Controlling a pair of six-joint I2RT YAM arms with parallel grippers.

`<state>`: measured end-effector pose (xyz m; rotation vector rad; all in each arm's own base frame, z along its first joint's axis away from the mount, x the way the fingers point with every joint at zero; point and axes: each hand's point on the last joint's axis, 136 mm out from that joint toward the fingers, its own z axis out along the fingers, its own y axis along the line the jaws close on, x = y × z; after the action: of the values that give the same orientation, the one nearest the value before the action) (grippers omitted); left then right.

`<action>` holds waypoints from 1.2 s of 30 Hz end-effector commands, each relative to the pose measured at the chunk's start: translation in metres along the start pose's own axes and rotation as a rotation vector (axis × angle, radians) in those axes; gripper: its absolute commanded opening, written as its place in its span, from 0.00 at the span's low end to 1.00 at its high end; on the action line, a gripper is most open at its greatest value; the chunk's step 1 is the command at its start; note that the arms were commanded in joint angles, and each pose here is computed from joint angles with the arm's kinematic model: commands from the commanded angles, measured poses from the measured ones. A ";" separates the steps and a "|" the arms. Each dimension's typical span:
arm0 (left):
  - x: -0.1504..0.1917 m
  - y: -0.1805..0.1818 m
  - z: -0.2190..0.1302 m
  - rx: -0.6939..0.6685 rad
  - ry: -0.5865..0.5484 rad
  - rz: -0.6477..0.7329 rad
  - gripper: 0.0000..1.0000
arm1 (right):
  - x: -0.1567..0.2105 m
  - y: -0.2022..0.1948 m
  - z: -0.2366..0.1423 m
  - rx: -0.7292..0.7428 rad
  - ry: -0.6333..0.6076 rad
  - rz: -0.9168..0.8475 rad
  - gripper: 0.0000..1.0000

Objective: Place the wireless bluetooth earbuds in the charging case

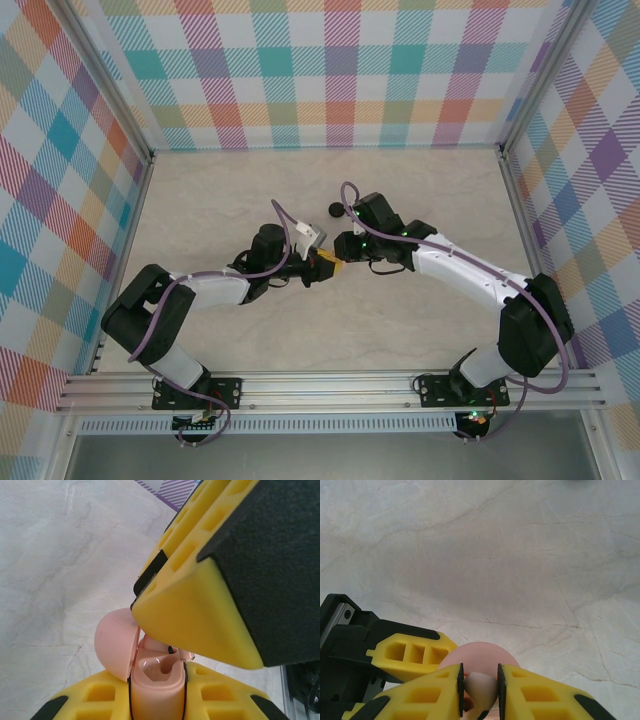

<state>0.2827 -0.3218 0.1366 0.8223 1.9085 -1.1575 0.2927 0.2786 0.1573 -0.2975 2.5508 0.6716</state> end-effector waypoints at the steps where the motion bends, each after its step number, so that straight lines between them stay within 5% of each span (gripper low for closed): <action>1: -0.014 -0.010 0.000 0.035 -0.022 0.015 0.10 | -0.009 0.008 -0.005 0.000 -0.025 -0.022 0.27; 36: -0.022 -0.004 0.005 0.017 -0.045 -0.074 0.10 | -0.020 -0.005 -0.024 0.079 -0.186 0.049 0.25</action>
<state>0.2854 -0.3230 0.1362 0.7442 1.9703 -1.2035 0.3003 0.2662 0.1790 -0.1617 2.4410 0.6036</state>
